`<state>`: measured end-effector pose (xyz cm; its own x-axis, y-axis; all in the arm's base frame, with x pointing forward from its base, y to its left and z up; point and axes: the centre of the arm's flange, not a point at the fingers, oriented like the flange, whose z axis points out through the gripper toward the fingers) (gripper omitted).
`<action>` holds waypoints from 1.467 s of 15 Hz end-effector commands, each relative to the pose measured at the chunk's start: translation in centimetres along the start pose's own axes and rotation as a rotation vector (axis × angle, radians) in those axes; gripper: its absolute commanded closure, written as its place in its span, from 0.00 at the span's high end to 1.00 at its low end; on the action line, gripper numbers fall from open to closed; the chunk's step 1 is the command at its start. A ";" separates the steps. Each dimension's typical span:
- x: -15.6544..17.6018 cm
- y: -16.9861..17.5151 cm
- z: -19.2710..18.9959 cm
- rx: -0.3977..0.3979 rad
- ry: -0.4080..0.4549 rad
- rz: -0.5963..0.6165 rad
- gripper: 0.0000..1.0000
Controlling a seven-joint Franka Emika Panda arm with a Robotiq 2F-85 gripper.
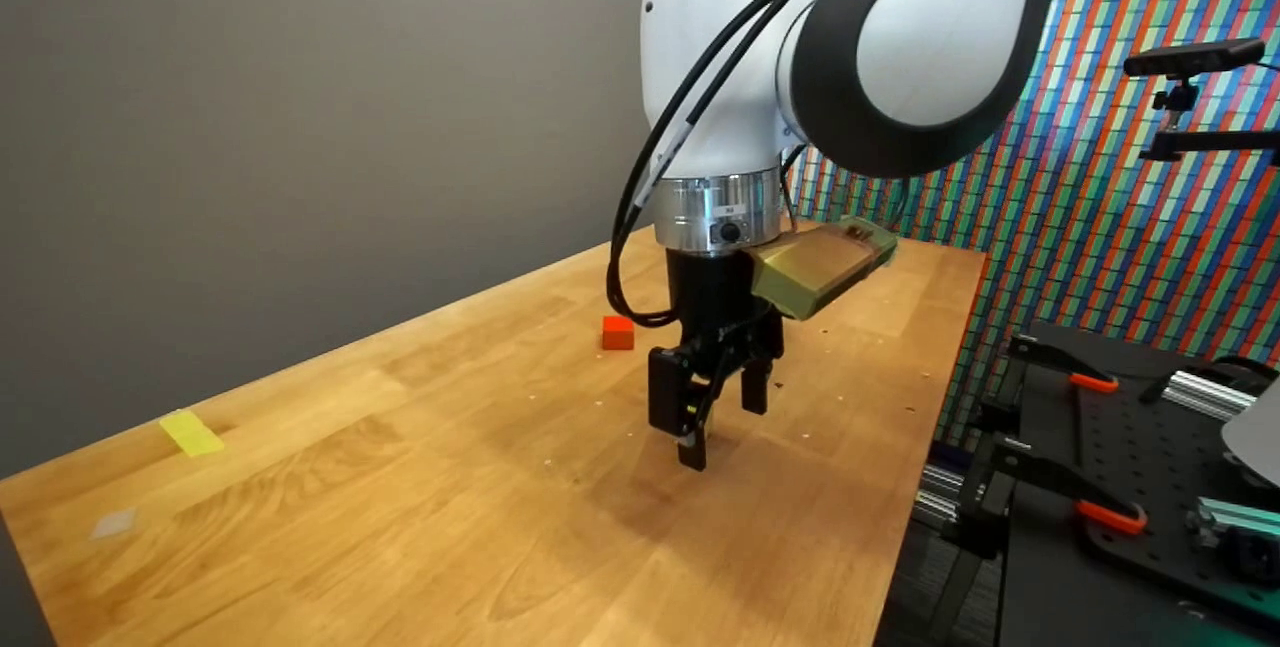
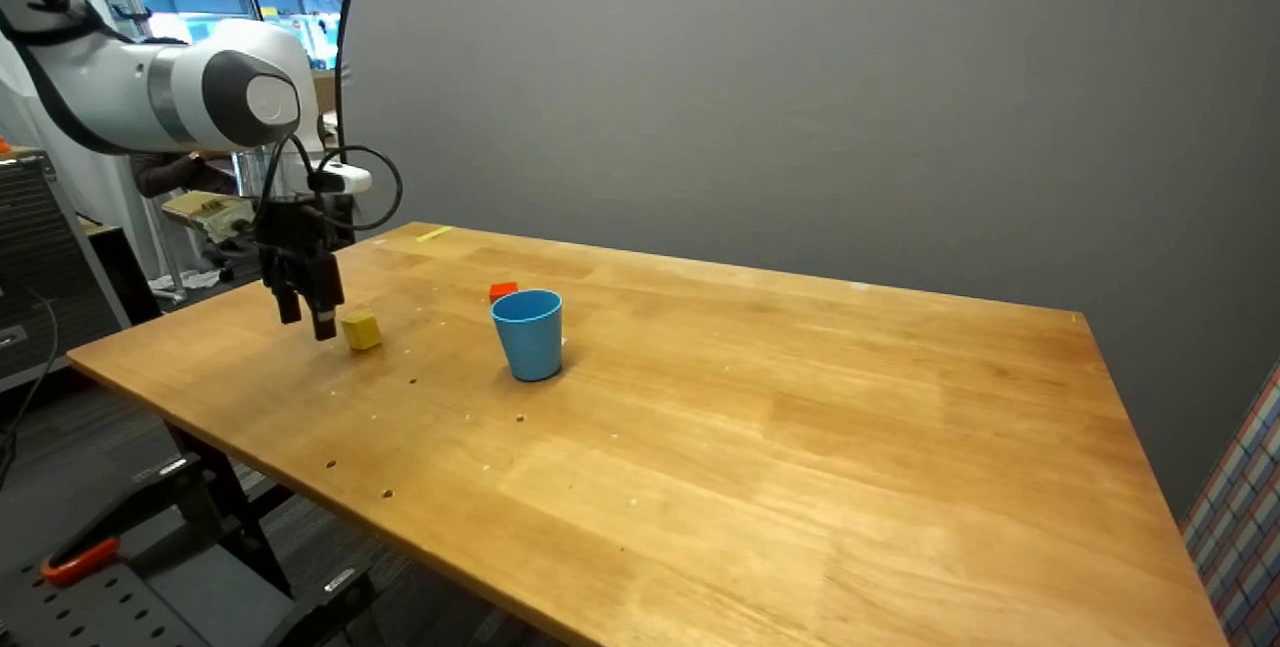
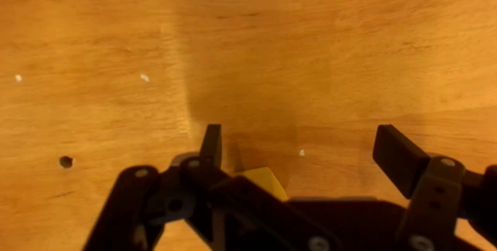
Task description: Put the yellow block in the blue cup
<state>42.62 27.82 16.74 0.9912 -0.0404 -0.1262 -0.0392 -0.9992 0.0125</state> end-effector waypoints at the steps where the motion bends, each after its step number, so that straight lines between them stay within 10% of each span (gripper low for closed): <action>1: 0.3 0.0 0.8 -0.016 0.115 -0.071 1.00; 7: 0.9 0.7 1.5 -0.056 0.218 -0.179 1.00; 8: 0.9 0.8 1.6 -0.060 0.222 -0.195 0.75; 15: 1.1 1.2 1.2 -0.098 0.267 -0.250 0.27; 22: 4.0 5.4 -8.7 -0.117 0.414 -0.034 0.22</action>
<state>46.45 24.44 19.11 0.9789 0.1082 0.1736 0.0916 -0.9907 0.1009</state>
